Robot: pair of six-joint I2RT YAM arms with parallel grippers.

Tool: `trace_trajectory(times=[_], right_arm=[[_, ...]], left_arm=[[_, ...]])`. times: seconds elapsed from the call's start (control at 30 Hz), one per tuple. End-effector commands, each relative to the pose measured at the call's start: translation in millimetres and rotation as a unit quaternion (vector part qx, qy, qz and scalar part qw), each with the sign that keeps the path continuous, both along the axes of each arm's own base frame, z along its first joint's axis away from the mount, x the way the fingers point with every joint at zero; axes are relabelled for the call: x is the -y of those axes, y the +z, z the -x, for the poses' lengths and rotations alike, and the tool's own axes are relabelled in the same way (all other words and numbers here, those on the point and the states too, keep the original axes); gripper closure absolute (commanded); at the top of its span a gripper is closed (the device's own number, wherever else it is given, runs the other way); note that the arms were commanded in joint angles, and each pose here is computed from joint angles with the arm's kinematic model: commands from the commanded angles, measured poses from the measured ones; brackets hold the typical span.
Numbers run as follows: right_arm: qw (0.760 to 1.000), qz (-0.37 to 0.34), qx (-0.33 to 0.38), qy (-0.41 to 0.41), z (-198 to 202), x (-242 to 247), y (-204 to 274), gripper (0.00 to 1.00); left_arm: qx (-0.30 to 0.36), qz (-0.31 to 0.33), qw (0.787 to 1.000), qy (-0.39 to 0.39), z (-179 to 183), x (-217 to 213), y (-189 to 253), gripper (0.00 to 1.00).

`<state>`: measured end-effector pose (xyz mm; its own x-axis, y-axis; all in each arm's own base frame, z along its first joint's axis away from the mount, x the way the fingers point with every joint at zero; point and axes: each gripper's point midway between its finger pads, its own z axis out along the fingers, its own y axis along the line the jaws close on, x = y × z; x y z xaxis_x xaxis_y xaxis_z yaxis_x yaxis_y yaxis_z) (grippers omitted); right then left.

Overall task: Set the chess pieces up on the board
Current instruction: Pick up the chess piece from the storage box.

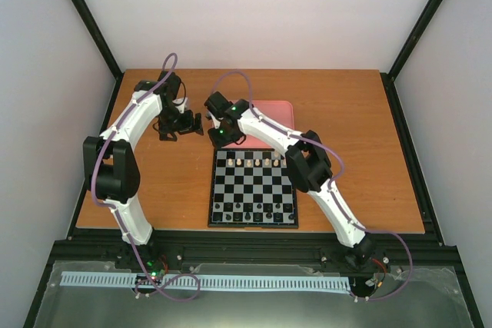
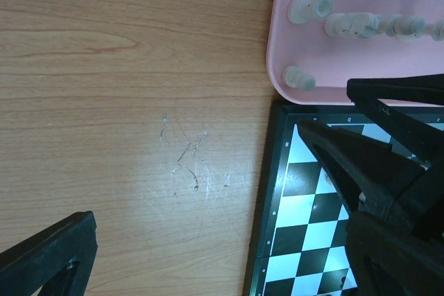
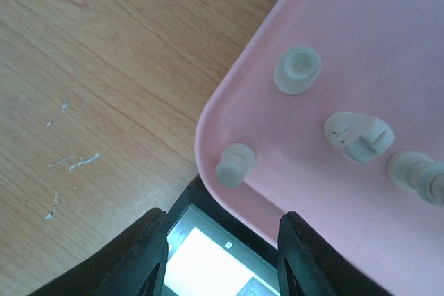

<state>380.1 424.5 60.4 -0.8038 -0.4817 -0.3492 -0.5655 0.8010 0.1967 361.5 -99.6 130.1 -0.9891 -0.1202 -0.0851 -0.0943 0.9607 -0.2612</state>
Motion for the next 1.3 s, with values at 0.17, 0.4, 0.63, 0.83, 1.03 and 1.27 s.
trace_trajectory(times=[0.17, 0.4, 0.63, 0.83, 1.03, 1.27], right_arm=[[1.0, -0.021, -0.001, -0.003, -12.7, -7.0, -3.6, 0.57], [1.0, -0.025, -0.003, -0.007, -21.9, -8.9, -10.1, 0.62], [1.0, -0.022, -0.004, -0.012, -25.0, -7.4, -16.9, 0.68], [1.0, -0.024, -0.009, -0.009, -25.0, -8.3, -20.6, 0.74], [1.0, -0.027, -0.009, -0.005, -25.2, -9.7, -22.0, 0.85], [1.0, -0.019, -0.006, -0.003, -24.2, -5.1, -17.8, 0.97]], left_arm=[[0.022, -0.003, 1.0, 0.009, -6.9, -0.6, 13.4, 0.0], [0.02, -0.002, 1.0, 0.009, -7.5, -0.3, 12.6, 0.0], [0.018, 0.0, 1.0, 0.008, -8.0, 0.7, 10.7, 0.0], [0.017, 0.0, 1.0, 0.008, -8.4, 0.7, 9.8, 0.0], [0.018, 0.0, 1.0, 0.008, -8.1, 0.4, 10.5, 0.0], [0.017, 0.001, 1.0, 0.007, -8.3, 1.3, 9.9, 0.0]])
